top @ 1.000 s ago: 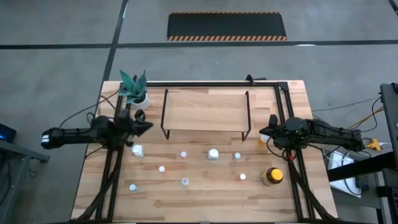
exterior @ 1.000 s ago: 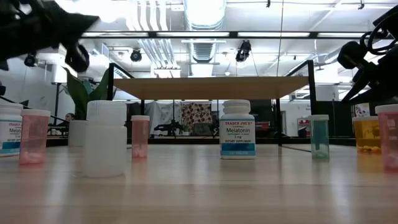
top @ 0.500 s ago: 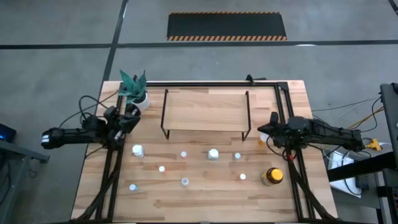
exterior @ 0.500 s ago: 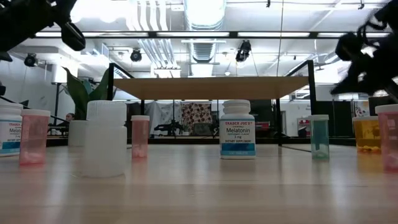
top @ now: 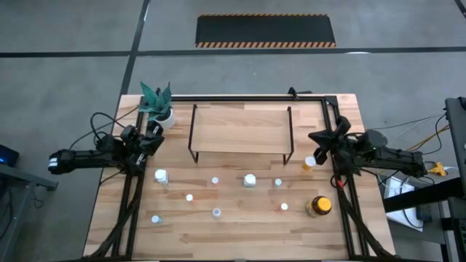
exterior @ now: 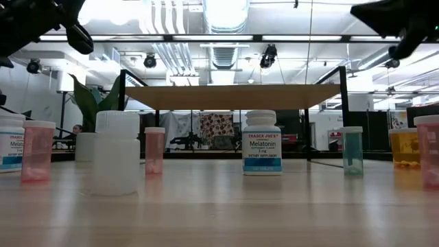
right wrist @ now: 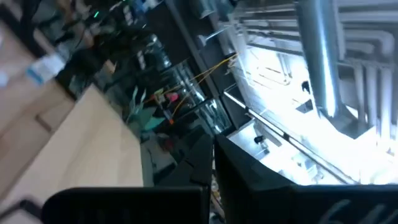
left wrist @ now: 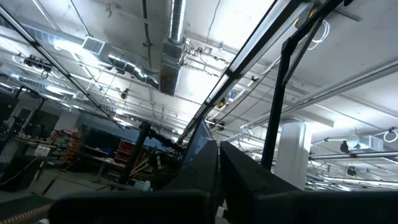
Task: Pick and place medicine bottles onto shelf by color
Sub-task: Put the right white medicine bottle on the shelf
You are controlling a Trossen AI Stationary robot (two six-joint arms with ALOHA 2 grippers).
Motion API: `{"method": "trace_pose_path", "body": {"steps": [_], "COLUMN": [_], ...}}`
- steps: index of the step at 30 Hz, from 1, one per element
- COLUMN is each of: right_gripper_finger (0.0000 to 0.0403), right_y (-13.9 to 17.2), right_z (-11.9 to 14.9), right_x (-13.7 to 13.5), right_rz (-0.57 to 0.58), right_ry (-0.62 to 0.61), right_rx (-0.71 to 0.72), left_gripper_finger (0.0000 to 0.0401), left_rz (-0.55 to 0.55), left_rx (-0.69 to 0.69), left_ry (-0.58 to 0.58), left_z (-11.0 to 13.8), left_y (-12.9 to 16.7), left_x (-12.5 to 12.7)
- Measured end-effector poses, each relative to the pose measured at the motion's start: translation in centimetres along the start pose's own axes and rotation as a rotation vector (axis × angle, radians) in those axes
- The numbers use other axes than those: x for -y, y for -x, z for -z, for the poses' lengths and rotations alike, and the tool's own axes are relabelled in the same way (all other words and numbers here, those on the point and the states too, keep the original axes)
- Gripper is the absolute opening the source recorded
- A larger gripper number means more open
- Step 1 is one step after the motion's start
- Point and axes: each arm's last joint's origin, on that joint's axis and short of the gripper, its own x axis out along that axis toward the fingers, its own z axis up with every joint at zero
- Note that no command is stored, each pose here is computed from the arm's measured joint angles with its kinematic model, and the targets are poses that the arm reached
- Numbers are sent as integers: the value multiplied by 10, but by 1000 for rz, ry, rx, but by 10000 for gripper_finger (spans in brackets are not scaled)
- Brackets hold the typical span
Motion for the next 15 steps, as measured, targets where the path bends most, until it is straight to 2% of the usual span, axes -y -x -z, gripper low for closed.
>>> {"method": "trace_pose_path", "body": {"steps": [6,8,11,15], "right_gripper_finger": [9,9,9,9], "right_y": [-2,-3,-4,-5], "right_z": [1,0,0,0], "right_x": [-2,-4,-5,-6], "right_rz": [-31,-53,-98,-110], "right_ry": [-115,-239,-491,-766], "right_rx": [7,16,40,21], "left_gripper_finger": [1,1,1,1], "left_rz": [6,6,7,7], "left_rx": [11,10,10,10], "left_ry": [10,60,131,130], "left_z": [-1,-1,-1,-1], "left_y": [0,0,0,0], "left_x": [1,0,1,1]}}
